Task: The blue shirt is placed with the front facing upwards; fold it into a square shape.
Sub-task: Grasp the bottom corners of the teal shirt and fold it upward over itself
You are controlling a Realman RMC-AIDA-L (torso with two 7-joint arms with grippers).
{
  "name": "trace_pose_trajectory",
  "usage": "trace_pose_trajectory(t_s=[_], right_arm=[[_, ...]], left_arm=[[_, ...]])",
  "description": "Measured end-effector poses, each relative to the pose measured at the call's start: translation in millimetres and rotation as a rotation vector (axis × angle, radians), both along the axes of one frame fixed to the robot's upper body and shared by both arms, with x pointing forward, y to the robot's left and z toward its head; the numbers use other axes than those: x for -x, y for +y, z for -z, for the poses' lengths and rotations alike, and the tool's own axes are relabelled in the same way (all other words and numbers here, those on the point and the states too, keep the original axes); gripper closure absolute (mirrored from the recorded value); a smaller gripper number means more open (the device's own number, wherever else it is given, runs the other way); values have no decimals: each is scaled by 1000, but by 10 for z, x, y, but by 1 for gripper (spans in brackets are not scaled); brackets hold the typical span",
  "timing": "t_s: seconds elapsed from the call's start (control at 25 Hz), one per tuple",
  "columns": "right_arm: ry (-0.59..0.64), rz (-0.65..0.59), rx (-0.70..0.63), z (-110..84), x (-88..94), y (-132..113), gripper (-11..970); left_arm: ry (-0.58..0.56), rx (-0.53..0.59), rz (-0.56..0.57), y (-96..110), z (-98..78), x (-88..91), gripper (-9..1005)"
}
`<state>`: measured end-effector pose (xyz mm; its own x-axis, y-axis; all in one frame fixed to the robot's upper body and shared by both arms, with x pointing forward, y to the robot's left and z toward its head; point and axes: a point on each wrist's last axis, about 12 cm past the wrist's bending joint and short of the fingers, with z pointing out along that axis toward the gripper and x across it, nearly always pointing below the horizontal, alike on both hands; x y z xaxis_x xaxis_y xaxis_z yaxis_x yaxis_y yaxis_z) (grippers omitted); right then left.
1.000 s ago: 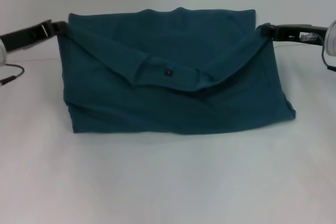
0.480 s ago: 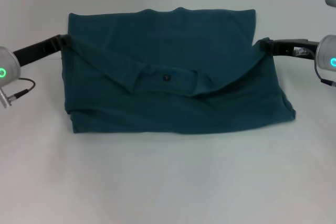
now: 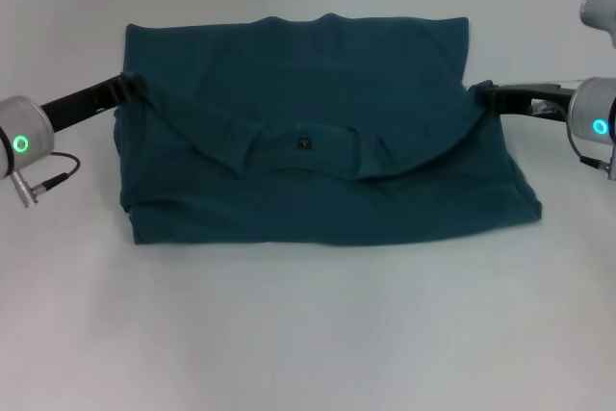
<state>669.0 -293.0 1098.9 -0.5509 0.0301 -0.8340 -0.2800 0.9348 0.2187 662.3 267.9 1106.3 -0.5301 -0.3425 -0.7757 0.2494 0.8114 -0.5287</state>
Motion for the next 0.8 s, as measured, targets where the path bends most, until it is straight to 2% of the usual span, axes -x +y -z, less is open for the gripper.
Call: trace_pose_trajectory(t_s=[0.24,0.6,0.8], right_arm=[[9,-7,14,25,2,50,924],[13,-28,41,32,-2,84,783],[4,-27,49,20,-5,84,681]], left_arm=[[5,5,14,-96,52,34,813],[7,-8,-3,-122,95,49,799],[1,-8,-11,-97,80,45,611]])
